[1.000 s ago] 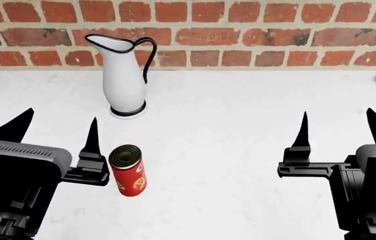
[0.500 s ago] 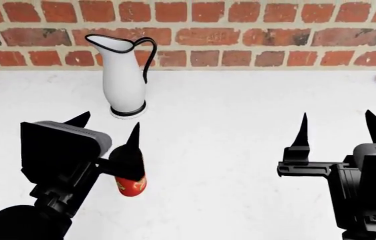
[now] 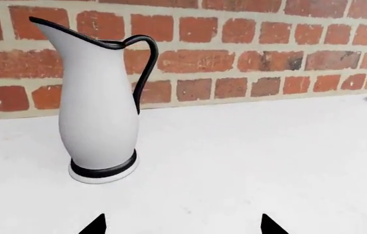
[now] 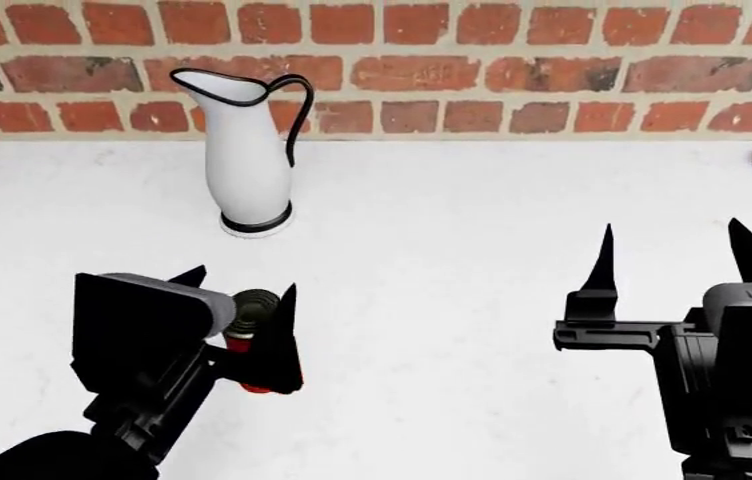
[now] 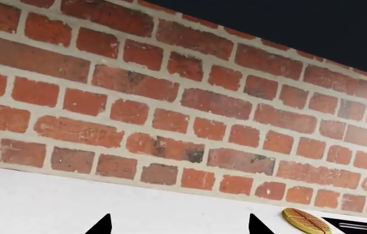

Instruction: Pick the salsa and jam from the counter and place them in the cabinets closest to them.

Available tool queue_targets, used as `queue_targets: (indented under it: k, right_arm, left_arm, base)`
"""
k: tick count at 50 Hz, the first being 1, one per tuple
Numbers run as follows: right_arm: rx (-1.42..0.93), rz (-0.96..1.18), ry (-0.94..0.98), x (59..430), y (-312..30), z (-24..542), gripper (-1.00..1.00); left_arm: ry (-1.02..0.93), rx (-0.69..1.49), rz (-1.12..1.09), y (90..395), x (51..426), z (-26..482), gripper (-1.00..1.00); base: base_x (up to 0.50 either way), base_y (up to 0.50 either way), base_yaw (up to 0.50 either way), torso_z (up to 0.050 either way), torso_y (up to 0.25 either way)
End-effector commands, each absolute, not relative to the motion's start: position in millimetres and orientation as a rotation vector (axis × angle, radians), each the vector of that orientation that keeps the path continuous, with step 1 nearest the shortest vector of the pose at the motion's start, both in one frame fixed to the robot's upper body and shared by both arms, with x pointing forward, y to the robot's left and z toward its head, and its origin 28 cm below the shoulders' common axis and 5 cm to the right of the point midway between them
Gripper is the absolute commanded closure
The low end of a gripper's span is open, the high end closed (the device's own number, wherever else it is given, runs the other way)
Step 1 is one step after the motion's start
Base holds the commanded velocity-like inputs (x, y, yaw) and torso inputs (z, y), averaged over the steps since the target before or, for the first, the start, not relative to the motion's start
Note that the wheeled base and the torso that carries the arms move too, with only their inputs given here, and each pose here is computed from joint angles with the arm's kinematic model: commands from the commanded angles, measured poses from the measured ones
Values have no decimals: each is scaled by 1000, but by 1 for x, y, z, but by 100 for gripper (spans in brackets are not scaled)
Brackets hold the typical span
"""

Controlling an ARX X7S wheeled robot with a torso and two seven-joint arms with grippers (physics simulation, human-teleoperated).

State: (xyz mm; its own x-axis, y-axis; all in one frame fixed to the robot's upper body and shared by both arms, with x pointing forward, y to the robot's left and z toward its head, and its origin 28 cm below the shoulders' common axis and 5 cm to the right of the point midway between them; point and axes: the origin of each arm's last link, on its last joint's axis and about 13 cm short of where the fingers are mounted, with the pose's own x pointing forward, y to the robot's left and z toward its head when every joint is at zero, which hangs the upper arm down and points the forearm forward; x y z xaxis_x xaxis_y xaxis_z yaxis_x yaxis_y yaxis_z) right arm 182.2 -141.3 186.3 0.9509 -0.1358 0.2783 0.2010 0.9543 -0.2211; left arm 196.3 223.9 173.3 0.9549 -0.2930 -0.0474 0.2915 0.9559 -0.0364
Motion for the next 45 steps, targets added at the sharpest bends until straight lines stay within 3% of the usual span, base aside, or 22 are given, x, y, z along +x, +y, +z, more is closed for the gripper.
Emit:
queue_targets:
  k: [1, 33, 34, 45]
  right_arm:
    - [-251, -171, -264, 182, -141, 187, -100]
    - [-245, -162, -264, 187, -138, 181, -100]
    - [-245, -162, -263, 187, -138, 180, -100]
    - [-247, -165, -264, 189, -138, 180, -100]
  left_arm:
    - [101, -41, -313, 221, 190, 158, -100]
    - [228, -41, -273, 223, 184, 113, -100]
    - [226, -41, -267, 223, 184, 113, 100]
    - [207, -14, -254, 224, 180, 121, 100]
  base:
    - [0, 0, 0, 0, 0]
    - [0, 0, 0, 0, 0]
    - [0, 0, 0, 0, 0]
    - [0, 0, 0, 0, 0]
